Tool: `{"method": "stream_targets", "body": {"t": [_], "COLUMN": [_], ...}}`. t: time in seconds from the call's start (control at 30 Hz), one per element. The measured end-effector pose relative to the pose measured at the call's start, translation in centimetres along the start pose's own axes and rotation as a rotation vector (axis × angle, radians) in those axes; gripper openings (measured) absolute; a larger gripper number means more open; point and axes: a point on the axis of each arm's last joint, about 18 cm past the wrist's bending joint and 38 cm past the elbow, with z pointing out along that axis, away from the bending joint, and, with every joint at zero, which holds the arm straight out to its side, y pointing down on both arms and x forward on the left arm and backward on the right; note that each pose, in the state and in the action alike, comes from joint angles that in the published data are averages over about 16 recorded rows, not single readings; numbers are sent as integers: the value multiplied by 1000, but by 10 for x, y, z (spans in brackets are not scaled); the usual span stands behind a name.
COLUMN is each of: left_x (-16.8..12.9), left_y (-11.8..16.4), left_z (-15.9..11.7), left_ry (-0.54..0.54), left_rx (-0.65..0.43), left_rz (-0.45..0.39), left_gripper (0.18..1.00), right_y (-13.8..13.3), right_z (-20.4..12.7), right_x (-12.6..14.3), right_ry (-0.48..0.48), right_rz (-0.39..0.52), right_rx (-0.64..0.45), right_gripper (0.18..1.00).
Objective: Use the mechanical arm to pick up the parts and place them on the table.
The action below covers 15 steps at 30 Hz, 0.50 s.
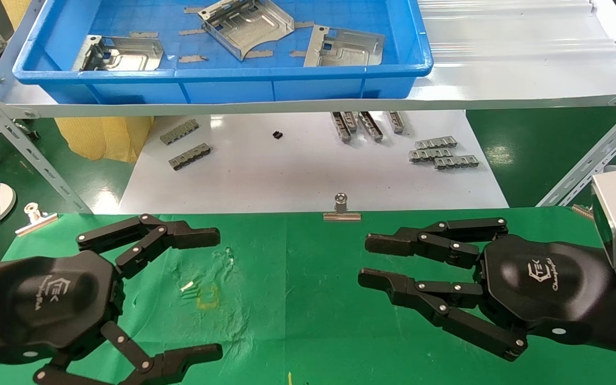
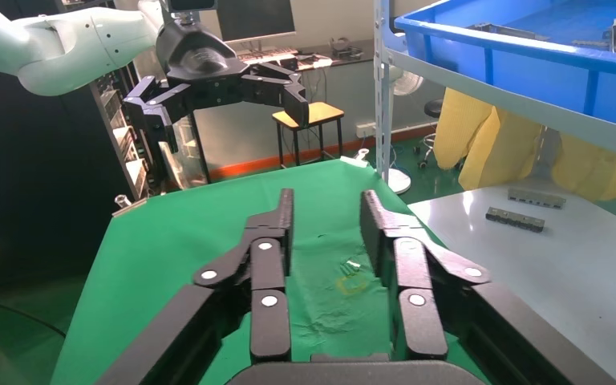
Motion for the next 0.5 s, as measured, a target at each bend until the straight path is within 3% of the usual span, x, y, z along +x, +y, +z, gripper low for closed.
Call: {"method": "stream_targets", "body": {"t": [0.27,0.5], "left_x": [0,-10], "left_y": [0,-7], "left_z": [0,2], "left_ry": [0,-24], "left_rx": [0,-5], "left_rz": [0,32], "left_gripper": [1001,1001], "right_y": [0,0], "right_z": [0,0], "right_x": [0,0], "right_ry": [0,0], "right_rz": [0,0], "right_rx": [0,0], "right_gripper": [331,247]}}
